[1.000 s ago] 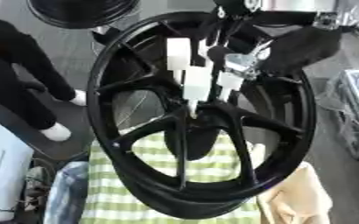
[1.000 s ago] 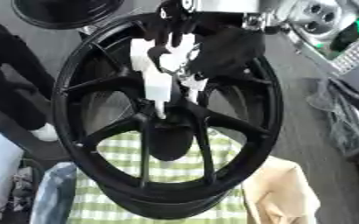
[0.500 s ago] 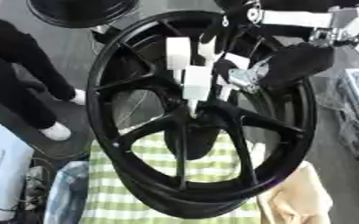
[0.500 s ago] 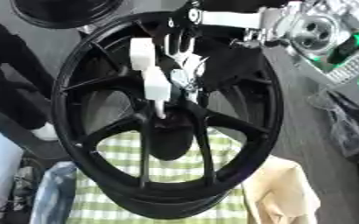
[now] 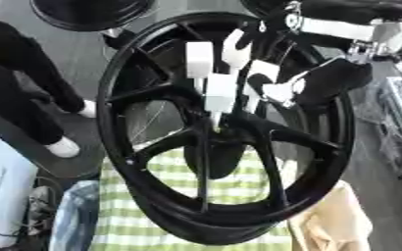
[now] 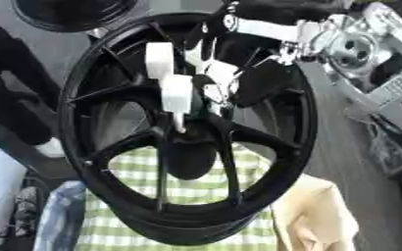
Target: Pull the pin out of the wheel hub.
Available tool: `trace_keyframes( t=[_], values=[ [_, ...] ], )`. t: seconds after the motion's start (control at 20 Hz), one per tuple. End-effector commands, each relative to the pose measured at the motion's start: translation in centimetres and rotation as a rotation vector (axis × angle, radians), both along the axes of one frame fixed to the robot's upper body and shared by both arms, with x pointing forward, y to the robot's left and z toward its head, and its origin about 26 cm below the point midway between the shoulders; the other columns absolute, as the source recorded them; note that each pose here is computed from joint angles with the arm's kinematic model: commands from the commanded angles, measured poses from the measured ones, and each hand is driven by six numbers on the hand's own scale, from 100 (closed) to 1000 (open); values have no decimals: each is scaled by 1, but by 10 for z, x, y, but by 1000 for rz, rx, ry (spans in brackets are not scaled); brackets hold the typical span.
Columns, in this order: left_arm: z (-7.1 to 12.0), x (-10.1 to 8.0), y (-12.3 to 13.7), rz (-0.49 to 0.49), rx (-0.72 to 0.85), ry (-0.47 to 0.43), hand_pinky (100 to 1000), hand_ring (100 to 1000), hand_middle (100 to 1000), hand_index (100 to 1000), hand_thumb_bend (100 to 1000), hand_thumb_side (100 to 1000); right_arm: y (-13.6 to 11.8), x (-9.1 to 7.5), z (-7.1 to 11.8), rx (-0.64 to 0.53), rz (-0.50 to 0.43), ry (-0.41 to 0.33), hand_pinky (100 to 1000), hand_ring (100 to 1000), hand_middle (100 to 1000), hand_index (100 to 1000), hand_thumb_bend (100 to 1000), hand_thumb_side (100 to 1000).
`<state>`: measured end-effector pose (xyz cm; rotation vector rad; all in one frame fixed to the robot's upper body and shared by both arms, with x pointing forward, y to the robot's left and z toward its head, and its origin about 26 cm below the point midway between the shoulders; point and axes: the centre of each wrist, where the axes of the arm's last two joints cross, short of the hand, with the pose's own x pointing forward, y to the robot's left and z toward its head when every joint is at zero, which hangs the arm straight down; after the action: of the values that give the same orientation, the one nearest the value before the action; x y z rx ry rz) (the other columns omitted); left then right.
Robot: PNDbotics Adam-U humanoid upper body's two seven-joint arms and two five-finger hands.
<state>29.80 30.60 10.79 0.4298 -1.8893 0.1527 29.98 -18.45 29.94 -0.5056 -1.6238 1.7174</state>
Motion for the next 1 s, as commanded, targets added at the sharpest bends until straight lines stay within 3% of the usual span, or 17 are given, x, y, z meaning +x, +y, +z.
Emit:
trace_keyframes(
  t=[0.05,1.0],
  values=[
    [8,1,1,-12,17,-22,800,804,716,749,275,753,-6,-3,9,-10,-34,-54,870,764,712,857,177,453],
    [8,1,-1,-20,12,-22,801,807,717,747,269,760,-11,-1,0,-30,-121,-15,886,803,753,879,170,551]
  ],
)
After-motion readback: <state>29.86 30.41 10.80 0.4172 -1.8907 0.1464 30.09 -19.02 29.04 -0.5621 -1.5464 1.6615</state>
